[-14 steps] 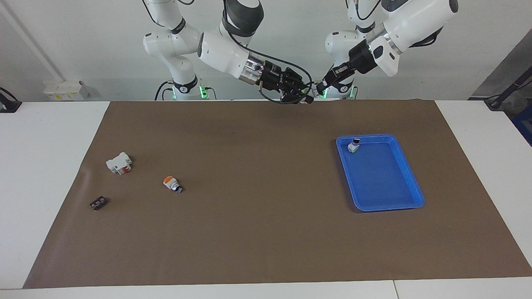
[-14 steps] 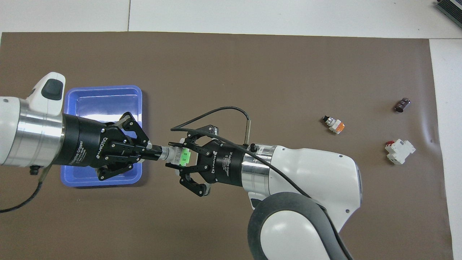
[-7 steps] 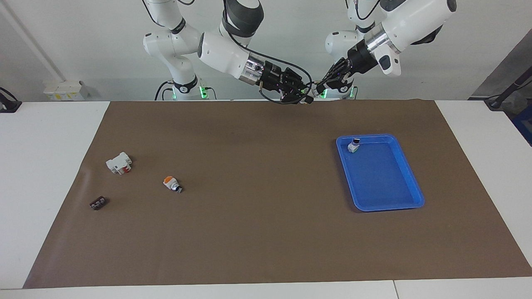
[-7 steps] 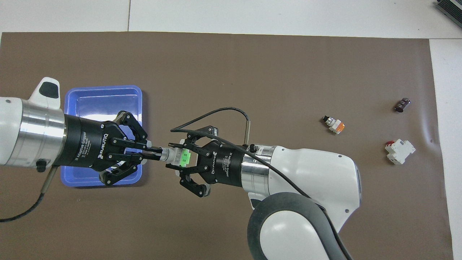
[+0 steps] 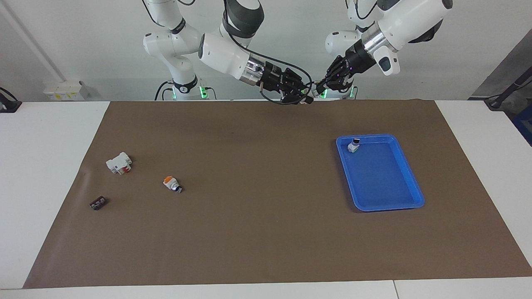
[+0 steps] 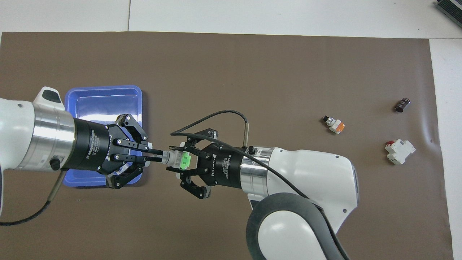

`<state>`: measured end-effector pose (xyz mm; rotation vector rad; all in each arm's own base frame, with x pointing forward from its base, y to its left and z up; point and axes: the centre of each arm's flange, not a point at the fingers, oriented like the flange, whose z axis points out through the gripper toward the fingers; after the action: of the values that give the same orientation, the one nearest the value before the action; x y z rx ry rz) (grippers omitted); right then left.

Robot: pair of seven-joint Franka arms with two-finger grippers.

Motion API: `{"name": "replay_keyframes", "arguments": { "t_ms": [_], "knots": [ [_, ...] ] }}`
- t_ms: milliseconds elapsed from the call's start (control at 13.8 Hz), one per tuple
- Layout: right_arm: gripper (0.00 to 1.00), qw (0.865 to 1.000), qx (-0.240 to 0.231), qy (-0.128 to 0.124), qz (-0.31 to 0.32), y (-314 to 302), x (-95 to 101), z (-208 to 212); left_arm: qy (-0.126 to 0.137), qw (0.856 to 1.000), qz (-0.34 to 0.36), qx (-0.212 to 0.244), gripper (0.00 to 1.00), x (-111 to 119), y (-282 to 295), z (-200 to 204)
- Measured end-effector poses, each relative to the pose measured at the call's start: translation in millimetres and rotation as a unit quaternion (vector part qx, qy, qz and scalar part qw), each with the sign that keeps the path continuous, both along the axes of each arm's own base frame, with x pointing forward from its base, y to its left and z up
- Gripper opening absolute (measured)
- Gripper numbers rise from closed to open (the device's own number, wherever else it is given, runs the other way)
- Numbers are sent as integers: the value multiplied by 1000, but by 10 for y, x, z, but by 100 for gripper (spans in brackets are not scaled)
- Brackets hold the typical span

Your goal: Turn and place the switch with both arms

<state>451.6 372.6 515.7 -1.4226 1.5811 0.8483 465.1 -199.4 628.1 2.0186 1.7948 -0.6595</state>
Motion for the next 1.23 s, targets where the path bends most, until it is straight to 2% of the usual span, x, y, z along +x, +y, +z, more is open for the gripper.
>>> {"name": "replay_keyframes", "arguments": {
  "t_ms": [579,1230],
  "knots": [
    [41,1000,-2,0,2,6,-11,-18,60,994,87,14,10,-6,-2,-21],
    [41,1000,-3,1,4,15,-22,-27,91,987,133,21,10,-14,5,-34]
  ]
}}
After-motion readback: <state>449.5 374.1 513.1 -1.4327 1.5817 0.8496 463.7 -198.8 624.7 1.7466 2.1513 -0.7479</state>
